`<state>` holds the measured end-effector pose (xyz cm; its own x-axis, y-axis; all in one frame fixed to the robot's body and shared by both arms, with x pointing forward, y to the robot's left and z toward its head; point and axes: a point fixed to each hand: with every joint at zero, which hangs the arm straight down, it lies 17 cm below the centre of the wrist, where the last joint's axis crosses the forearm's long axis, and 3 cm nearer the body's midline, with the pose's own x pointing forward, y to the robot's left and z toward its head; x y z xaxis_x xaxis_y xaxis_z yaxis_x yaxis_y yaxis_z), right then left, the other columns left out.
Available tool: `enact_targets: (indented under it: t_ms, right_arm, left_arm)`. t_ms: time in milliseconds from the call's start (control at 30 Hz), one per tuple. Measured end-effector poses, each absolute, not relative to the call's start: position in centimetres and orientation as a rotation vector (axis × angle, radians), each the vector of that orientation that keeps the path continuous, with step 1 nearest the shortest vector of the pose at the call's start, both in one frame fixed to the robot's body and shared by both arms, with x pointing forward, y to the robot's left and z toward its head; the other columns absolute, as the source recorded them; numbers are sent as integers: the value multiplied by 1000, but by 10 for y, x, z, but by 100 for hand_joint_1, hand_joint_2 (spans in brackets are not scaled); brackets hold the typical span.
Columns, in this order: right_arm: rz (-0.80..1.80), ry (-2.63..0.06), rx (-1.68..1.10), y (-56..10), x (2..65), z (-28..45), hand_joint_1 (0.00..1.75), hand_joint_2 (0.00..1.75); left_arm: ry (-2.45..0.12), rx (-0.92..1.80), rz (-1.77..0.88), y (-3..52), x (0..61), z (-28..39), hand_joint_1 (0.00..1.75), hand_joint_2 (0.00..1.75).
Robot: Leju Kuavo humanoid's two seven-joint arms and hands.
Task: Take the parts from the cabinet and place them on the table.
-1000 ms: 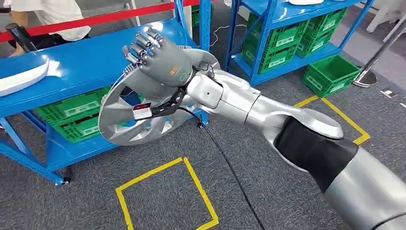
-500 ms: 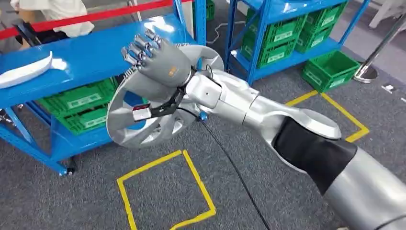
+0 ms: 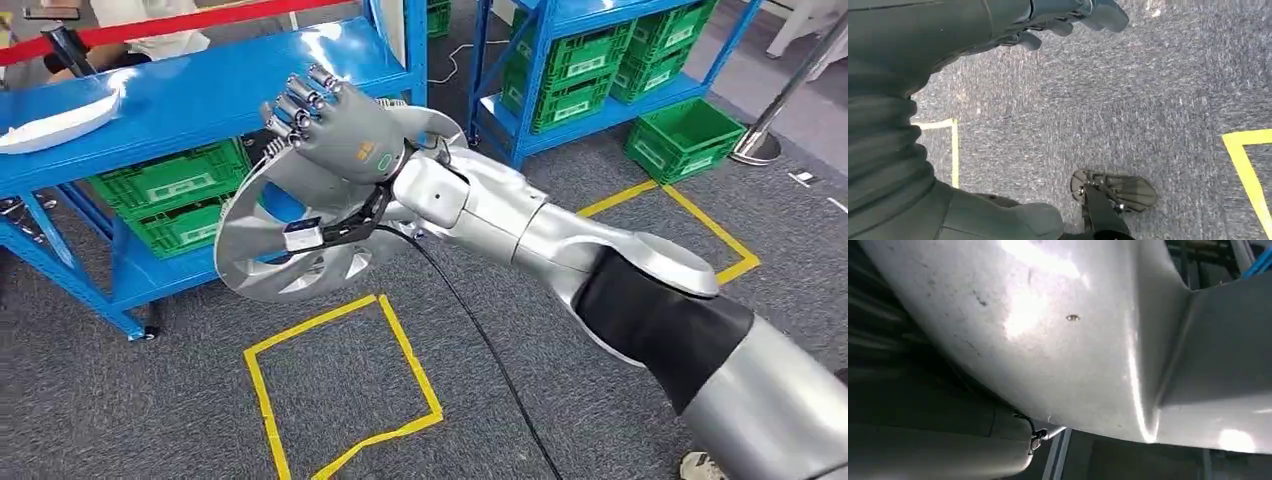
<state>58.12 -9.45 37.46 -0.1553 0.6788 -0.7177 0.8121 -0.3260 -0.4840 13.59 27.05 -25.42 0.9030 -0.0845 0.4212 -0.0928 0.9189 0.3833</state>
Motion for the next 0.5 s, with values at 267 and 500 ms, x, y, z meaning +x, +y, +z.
enact_targets:
  t_ms: [267, 500]
  right_arm:
    - [-1538, 1827, 1933, -101, 582, 364, 175, 175]
    - [-1524, 1875, 1943, -104, 579, 365, 175, 175]
  left_arm:
    - [-462, 398, 6, 268, 139, -254, 0, 175]
    - [-486, 408, 33, 274, 148, -251, 0, 175]
